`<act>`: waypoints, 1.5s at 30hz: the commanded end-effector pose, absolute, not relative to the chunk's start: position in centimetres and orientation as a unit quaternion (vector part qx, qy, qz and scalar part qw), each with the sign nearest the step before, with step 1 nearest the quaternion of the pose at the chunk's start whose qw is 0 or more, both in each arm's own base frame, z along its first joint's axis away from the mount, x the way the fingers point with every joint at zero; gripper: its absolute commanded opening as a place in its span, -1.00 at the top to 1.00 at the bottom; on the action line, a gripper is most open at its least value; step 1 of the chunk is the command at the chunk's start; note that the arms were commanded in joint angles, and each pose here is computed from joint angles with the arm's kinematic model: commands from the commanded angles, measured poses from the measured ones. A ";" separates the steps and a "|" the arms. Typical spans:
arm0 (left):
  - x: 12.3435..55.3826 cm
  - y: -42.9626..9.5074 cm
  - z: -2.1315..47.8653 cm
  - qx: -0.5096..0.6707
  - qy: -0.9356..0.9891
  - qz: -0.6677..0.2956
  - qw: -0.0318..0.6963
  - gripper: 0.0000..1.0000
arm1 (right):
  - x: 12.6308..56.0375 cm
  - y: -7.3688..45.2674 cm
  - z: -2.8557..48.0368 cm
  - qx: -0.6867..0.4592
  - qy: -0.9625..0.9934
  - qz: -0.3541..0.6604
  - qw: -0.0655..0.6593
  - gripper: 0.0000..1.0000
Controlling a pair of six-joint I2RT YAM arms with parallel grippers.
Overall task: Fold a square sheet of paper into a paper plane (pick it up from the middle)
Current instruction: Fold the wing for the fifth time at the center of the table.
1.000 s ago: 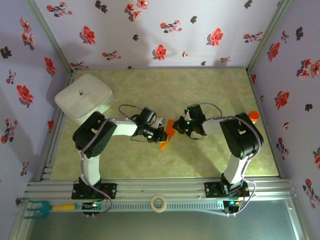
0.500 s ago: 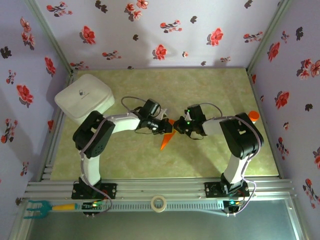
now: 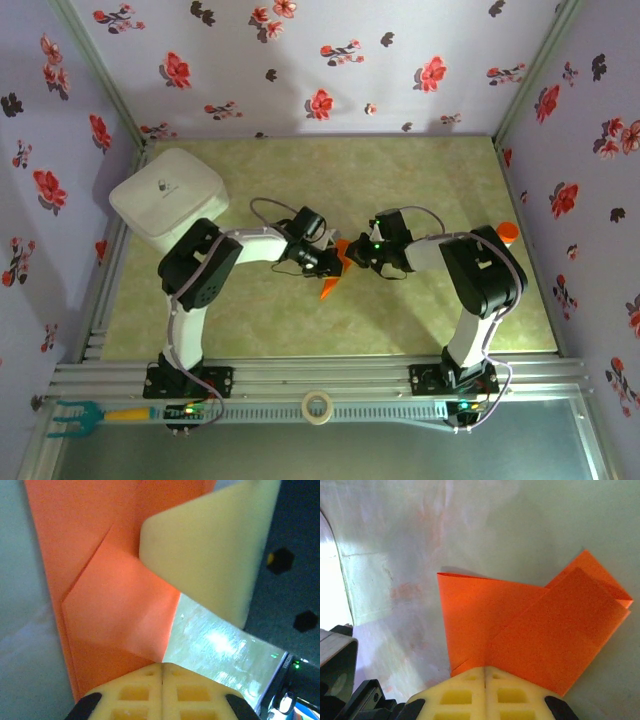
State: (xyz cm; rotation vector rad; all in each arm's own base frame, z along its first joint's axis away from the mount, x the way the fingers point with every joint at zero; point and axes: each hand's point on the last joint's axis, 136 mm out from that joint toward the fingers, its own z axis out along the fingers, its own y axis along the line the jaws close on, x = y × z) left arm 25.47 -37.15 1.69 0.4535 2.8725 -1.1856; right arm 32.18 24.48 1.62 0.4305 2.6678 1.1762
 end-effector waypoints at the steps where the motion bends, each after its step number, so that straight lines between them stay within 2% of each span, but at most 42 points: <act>1: 22.5 -33.9 -0.7 0.145 0.938 -0.313 -0.044 0.84 | 30.1 21.9 -2.7 0.175 0.927 0.325 0.063 1.00; 16: 23.3 -36.8 6.1 0.175 0.905 -0.388 0.011 0.78 | 30.1 21.8 -2.6 0.177 0.928 0.322 0.064 1.00; 24: 22.5 -36.6 2.3 0.169 0.916 -0.363 -0.030 0.78 | 30.0 21.7 -2.8 0.178 0.928 0.321 0.064 1.00; 29: 21.4 -34.3 0.0 0.171 0.933 -0.313 -0.043 0.79 | 29.9 21.6 -2.9 0.179 0.928 0.320 0.063 1.00; 45: 19.3 -31.1 0.0 0.185 0.942 -0.274 -0.050 0.79 | 29.8 21.2 -3.1 0.182 0.930 0.315 0.061 1.00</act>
